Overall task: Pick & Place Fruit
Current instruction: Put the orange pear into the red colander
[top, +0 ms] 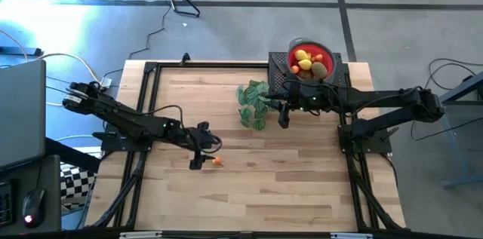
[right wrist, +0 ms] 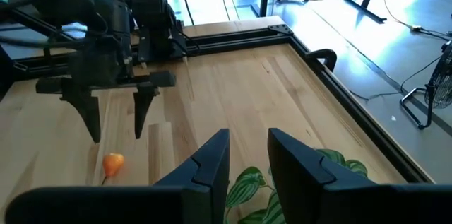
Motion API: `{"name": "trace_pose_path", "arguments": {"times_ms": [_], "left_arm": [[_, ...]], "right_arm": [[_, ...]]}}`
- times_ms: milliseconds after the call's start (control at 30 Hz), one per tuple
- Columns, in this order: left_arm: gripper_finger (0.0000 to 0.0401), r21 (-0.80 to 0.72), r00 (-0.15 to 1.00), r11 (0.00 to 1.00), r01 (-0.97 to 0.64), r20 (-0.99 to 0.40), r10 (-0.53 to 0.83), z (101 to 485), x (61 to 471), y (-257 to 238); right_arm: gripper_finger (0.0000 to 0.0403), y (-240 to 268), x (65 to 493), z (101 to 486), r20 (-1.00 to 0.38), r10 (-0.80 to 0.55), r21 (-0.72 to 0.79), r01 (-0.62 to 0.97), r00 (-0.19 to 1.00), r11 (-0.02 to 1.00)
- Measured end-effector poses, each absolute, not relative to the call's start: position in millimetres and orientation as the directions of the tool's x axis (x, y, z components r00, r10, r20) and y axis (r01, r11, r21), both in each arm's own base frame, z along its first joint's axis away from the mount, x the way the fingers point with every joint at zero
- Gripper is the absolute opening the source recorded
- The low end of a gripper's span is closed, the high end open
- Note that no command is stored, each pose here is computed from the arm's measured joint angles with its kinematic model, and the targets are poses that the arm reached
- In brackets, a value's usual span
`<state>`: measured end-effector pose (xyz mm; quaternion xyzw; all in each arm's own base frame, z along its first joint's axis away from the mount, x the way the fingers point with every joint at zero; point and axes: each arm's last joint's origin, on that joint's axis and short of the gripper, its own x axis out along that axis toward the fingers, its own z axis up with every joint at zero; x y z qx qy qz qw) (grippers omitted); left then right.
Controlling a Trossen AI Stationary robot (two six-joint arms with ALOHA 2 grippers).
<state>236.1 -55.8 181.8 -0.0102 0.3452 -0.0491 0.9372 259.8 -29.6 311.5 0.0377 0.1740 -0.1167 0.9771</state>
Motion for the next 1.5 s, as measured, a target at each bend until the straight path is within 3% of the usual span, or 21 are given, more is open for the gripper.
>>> {"name": "trace_pose_path", "arguments": {"times_ms": [500, 1233, 1500], "left_arm": [[0.0276, -0.186, 0.666, 0.966, 0.179, -0.7, -0.258, 143, 256, -66], [0.0275, -0.183, 0.633, 0.968, 0.171, -0.733, -0.25, 130, 258, -67], [0.0236, -0.182, 0.632, 0.968, 0.17, -0.734, -0.249, 130, 258, -67]], "right_arm": [[0.0091, -30, 260, 311, -0.354, -0.214, 0.033, 0.241, 0.91, 0.97], [0.0091, -30, 260, 311, -0.355, -0.214, 0.033, 0.241, 0.91, 0.97], [0.0091, -30, 260, 311, -0.354, -0.214, 0.033, 0.241, 0.91, 0.97]]}}
